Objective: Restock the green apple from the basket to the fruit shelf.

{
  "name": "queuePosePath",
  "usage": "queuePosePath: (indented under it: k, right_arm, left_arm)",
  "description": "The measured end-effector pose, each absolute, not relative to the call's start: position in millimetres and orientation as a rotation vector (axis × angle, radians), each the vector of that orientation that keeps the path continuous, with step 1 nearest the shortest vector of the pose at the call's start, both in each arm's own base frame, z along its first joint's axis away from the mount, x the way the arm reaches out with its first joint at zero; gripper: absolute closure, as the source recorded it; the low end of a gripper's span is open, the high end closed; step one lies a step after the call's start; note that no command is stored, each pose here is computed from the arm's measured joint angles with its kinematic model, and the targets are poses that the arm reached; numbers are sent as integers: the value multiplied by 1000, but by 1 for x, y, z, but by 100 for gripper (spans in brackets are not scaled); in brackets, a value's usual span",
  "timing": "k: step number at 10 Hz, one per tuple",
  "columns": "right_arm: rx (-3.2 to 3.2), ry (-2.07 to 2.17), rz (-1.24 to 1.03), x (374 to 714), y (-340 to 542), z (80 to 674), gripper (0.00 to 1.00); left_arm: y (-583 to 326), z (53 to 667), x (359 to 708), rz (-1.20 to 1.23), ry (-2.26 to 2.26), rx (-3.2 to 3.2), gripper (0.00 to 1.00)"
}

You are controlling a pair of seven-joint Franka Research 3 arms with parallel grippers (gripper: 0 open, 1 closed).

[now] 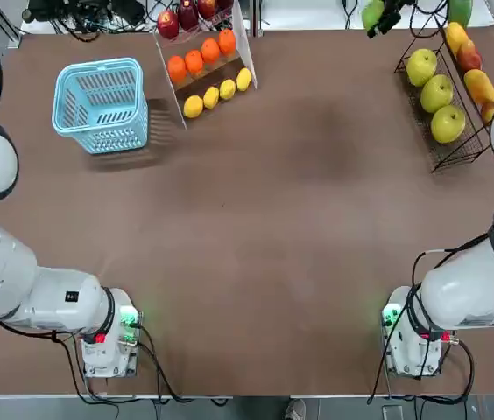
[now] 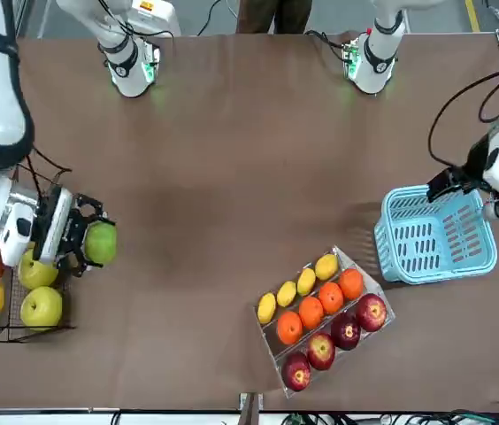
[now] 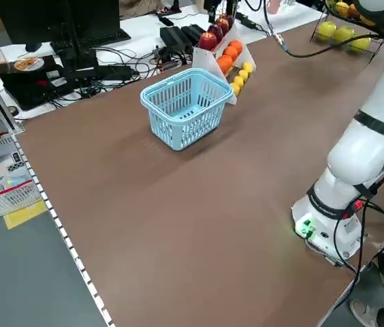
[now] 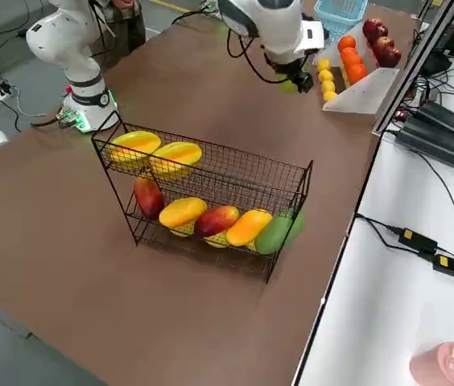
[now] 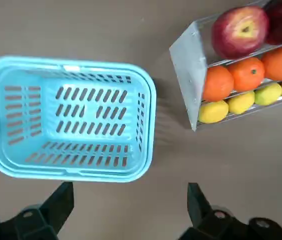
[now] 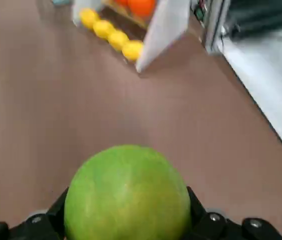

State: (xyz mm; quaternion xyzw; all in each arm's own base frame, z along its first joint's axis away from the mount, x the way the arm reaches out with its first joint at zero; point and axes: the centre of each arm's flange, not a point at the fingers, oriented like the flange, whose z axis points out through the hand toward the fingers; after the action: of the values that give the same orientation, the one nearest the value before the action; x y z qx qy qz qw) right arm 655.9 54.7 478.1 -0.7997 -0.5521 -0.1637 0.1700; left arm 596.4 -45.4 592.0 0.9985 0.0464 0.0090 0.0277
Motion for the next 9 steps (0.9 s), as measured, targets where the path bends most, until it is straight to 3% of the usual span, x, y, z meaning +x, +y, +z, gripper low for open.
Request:
queuePosePath:
  k: [5, 9]
  right_arm:
    - [-2643, -1351, -170, 653, 37, 496, 11]
    - [-2838, -1030, 54, 641, 10, 524, 11]
  left_arm:
    - [-44, 615, 578, -126, 3, 3091, 0]
    - [-38, 637, 577, -67, 17, 3091, 0]
